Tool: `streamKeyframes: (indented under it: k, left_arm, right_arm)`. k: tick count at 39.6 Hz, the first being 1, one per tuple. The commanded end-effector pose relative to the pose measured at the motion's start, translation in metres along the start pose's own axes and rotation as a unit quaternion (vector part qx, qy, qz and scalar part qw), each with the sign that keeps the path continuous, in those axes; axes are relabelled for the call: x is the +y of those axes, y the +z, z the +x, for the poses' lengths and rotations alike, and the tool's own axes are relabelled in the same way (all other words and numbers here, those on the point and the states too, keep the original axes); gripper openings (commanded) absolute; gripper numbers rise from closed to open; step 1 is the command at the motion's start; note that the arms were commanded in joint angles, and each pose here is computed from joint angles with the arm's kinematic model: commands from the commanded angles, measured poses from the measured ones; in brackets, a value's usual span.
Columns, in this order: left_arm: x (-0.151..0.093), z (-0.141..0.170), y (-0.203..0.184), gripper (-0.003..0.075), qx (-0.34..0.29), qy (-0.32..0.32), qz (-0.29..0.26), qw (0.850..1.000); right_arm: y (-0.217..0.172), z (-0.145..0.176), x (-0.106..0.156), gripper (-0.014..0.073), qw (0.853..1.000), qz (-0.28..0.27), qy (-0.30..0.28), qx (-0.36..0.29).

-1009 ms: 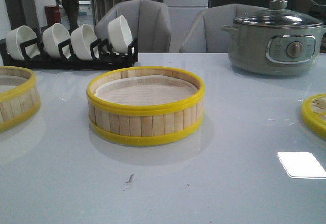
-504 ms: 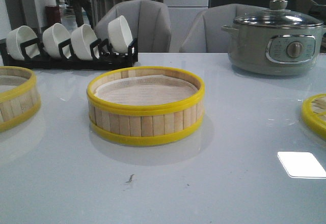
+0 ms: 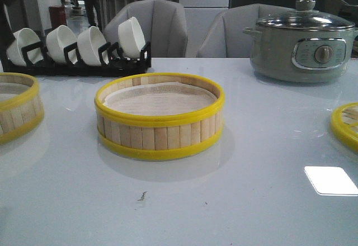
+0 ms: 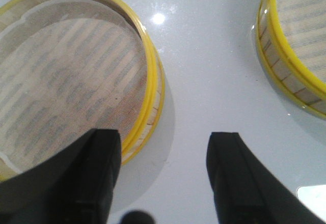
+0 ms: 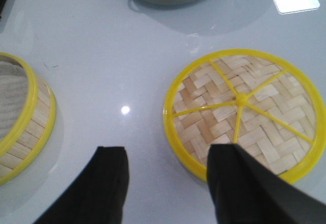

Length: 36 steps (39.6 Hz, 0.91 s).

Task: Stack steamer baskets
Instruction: 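Lower the left gripper and grasp the rim of the nearby bamboo basket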

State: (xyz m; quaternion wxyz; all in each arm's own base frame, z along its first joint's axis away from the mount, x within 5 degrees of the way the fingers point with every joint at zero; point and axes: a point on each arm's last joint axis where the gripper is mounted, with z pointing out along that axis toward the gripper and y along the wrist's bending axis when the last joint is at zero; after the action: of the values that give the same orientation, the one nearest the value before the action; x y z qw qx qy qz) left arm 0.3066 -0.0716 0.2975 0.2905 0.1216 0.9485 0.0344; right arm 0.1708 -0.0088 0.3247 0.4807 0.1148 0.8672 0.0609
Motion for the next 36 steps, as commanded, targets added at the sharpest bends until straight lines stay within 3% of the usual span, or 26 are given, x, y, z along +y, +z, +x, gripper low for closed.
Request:
streamKeyframes:
  k: [1,9,19,36]
  left_arm:
    - [0.0,-0.017,0.004,0.0434,-0.047,0.003,-0.002,0.999]
    - [0.001,-0.029,0.043,0.0433,-0.011,-0.001,-0.005,1.0]
    - [0.02,-0.046,0.066,0.0433,-0.014,-0.027,-0.017,0.999]
    - [0.011,-0.035,0.121,0.0433,0.036,-0.041,0.004,0.998]
  right_arm:
    - [-0.007,-0.017,0.003,0.0465,0.999,-0.006,-0.008,-0.053]
    - [-0.007,-0.017,0.003,0.0465,0.998,-0.003,-0.014,-0.054]
    - [-0.007,-0.018,0.003,0.0465,0.998,-0.003,-0.016,-0.061]
    - [-0.007,-0.02,0.003,0.0465,0.997,-0.004,-0.016,-0.073]
